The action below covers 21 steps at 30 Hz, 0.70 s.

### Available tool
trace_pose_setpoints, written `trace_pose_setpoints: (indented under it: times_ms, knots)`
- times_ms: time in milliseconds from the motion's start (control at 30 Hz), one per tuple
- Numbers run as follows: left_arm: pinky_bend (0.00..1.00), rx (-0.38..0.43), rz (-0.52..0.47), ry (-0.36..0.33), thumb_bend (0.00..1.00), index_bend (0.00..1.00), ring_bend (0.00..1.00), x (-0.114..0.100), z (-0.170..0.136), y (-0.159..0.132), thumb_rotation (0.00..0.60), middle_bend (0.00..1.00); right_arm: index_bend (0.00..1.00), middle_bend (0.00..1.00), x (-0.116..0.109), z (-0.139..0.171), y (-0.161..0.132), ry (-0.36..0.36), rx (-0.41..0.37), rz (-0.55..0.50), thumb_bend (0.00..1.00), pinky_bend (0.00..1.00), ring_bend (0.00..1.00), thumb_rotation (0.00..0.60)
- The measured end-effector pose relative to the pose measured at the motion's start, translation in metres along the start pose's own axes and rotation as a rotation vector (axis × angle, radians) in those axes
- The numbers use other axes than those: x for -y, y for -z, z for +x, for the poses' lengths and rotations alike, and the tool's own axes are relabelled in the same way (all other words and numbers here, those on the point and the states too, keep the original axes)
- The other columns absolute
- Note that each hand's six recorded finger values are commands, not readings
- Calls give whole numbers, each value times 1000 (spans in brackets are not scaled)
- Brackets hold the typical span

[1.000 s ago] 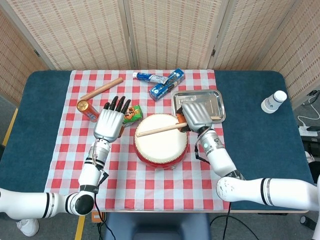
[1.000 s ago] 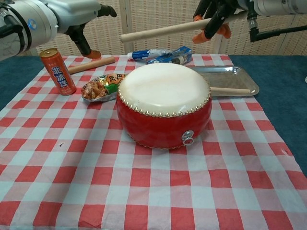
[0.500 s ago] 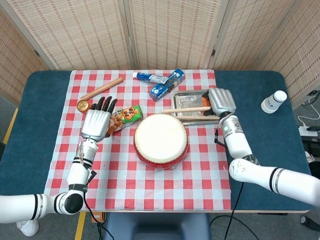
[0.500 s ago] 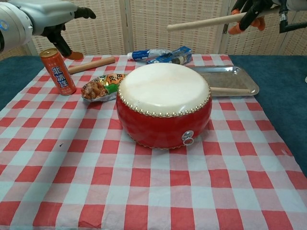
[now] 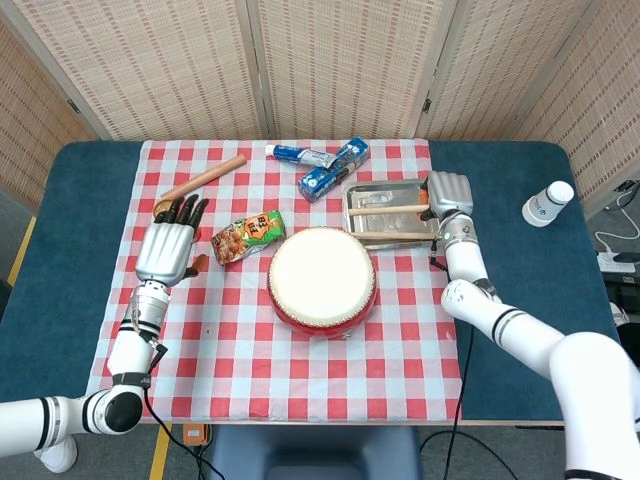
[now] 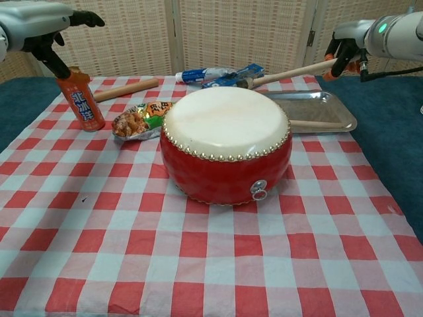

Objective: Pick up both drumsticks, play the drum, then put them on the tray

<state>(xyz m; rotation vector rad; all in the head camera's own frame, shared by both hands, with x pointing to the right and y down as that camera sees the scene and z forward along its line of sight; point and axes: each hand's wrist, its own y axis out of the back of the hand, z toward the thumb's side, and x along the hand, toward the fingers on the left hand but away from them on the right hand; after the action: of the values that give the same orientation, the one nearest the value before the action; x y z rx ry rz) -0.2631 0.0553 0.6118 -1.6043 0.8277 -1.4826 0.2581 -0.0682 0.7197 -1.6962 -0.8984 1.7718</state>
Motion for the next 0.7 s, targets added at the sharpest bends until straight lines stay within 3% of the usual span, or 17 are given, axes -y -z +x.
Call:
trace_pose_setpoints:
  times_ms: [133,367,533,700]
  knots:
    - [206,-7,-10,1,314,0,0,0,-1,7,600,0,861,854,12,-13,4,-12,40,39,293,634,677,600]
    - [206,-7,-33,12,314,0,0,1,-1,15,600,0,691,731,37,-25,-2,-60,67,51,292,561,576,600]
    - [206,-9,-31,18,315,0,0,3,-1,18,600,0,365,495,44,-28,-7,-70,72,30,277,515,415,600]
    - [206,-8,-28,15,314,0,0,3,0,20,600,0,78,333,45,-30,-7,-78,76,5,125,455,269,600]
